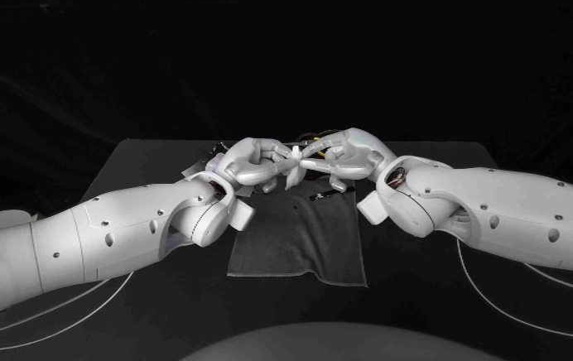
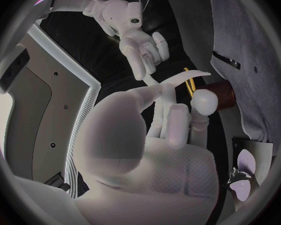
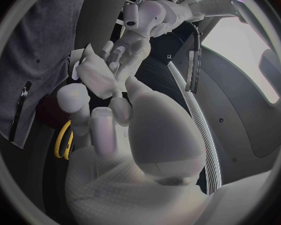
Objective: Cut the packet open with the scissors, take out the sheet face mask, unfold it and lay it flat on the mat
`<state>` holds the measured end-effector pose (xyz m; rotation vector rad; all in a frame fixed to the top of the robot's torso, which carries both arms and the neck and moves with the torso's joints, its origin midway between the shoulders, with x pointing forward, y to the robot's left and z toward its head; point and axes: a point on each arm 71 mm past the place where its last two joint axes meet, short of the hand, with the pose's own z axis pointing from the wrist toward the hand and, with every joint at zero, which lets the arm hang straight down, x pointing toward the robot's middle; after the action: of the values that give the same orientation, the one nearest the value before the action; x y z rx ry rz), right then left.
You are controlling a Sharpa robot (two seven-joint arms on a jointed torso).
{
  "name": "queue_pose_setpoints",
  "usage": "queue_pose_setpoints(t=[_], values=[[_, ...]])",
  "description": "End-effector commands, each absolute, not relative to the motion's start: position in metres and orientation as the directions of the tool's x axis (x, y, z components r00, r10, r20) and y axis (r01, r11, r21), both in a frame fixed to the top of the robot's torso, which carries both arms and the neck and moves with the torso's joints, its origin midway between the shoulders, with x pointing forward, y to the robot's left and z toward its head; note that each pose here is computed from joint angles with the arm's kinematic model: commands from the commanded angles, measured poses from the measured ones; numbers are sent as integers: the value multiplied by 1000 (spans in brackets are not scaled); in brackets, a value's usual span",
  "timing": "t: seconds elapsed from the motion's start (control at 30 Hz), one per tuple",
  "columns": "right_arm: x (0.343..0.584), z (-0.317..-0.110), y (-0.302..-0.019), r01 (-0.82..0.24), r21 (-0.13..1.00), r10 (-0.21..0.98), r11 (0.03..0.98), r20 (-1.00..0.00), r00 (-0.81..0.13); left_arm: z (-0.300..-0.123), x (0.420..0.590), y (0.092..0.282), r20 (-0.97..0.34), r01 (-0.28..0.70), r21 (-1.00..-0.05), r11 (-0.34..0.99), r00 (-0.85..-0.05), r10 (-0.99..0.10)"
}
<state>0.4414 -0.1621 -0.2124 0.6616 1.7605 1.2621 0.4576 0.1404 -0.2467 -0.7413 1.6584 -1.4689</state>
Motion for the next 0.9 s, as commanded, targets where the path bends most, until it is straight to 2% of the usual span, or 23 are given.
queue_pose_setpoints(t=[0.03, 0.9], values=[[442, -210, -160, -88, 929, 799, 358, -354, -486, -245, 456, 137, -171, 79, -985, 152, -549, -818], [443, -212, -156, -77, 924, 796, 373, -362, -486, -245, 454, 134, -171, 83, -985, 150, -562, -810]])
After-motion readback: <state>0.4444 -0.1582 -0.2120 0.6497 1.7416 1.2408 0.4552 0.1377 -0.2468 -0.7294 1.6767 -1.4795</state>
